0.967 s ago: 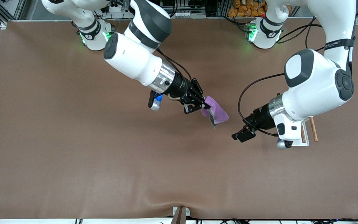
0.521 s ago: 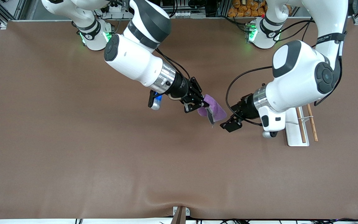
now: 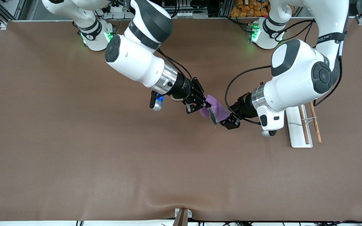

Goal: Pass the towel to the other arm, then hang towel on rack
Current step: 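Grasp the towel's hanging edge with the left gripper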

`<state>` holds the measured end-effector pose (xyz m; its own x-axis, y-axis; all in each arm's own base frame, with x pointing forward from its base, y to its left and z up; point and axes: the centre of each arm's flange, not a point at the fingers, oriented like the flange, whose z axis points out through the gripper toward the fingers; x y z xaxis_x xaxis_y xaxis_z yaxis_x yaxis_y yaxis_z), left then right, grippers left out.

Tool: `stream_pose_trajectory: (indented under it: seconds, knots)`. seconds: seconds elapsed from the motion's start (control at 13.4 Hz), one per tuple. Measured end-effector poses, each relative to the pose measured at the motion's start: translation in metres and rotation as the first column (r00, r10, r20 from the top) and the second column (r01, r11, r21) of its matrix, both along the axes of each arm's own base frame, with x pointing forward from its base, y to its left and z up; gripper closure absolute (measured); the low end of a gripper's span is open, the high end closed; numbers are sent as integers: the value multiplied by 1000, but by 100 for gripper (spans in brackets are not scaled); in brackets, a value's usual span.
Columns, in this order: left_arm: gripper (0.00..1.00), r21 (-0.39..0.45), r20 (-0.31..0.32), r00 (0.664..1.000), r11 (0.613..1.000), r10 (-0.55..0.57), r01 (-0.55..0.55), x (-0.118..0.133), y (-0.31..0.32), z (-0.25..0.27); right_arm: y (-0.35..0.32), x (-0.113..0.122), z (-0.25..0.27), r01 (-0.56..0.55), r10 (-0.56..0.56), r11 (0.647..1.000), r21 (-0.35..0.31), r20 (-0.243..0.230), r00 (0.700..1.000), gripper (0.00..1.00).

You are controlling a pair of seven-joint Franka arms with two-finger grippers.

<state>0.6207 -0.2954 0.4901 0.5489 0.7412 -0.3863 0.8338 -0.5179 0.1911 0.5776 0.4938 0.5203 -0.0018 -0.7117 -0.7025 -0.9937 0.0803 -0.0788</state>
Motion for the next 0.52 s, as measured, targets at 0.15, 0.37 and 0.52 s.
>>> stream_pose_trajectory:
  seconds: [0.15,0.37,0.52]
  knots:
    - [62,1,-3,1000,1000,-1,1,0,0,0,-4,3,0,-4,4,1000,-6,-4,1000,96]
    - [84,1,-5,1000,1000,-2,2,-1,0,-1,-6,4,0,-6,6,1000,-7,-1,1000,96]
    - [83,2,-5,1000,1000,-3,3,-1,0,-1,-6,4,0,-7,7,1000,-7,0,1000,96]
